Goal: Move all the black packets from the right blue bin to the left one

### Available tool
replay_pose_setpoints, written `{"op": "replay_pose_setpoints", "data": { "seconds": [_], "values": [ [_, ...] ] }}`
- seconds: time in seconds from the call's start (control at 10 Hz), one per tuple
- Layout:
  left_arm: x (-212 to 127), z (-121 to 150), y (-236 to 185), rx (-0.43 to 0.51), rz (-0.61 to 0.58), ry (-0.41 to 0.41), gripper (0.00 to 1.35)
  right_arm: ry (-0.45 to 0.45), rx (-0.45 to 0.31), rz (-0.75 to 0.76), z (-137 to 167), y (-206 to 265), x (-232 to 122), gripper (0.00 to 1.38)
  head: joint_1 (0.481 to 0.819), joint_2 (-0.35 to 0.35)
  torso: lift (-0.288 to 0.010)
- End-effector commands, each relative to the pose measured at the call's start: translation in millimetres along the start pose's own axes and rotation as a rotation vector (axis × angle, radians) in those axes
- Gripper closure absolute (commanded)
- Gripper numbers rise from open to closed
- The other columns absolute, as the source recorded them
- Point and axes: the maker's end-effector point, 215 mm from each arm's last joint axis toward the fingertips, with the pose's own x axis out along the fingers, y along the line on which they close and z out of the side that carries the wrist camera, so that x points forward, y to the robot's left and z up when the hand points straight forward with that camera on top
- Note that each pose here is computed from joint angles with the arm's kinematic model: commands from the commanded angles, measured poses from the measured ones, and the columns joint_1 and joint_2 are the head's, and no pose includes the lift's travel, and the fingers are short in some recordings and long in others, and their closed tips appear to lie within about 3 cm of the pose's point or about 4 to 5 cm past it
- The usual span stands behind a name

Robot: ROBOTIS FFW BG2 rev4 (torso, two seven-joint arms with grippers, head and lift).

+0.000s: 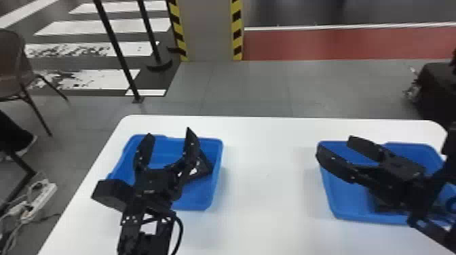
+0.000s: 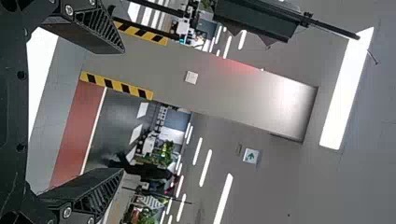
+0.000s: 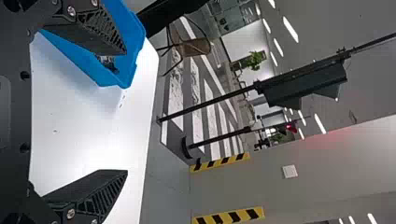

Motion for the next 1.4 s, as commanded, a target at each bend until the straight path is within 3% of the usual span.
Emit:
{"op": "replay_pose_setpoints", "data": {
  "seconds": [0.0, 0.3, 0.6, 0.8, 1.3],
  "values": [
    [-8.8, 10.4, -4.1, -0.005, 0.000, -0.010, 0.12, -0.008, -0.014, -0.049, 5.3, -1.0, -13.8, 0.13, 0.695, 0.104, -0.110],
    [-26.3, 16.7, -9.0, 0.015, -0.002, 0.019, 0.12, 0.041, -0.016, -0.282, -16.6, -33.5, -55.7, 0.13, 0.695, 0.062, -0.110],
    [-44.7, 8.1, -2.2, 0.040, 0.010, 0.077, 0.12, 0.208, -0.015, -0.499, -57.4, -94.0, -95.1, 0.13, 0.695, 0.000, -0.110],
    [-46.2, 5.4, -4.5, 0.044, 0.005, 0.088, 0.12, 0.291, 0.016, -0.546, -82.0, -140.9, -93.9, 0.13, 0.695, -0.058, -0.110],
    [-46.5, 5.4, -5.7, 0.042, 0.004, 0.090, 0.12, 0.406, 0.105, -0.597, -116.1, -189.2, -78.7, 0.15, 0.695, -0.109, -0.110]
  ]
}}
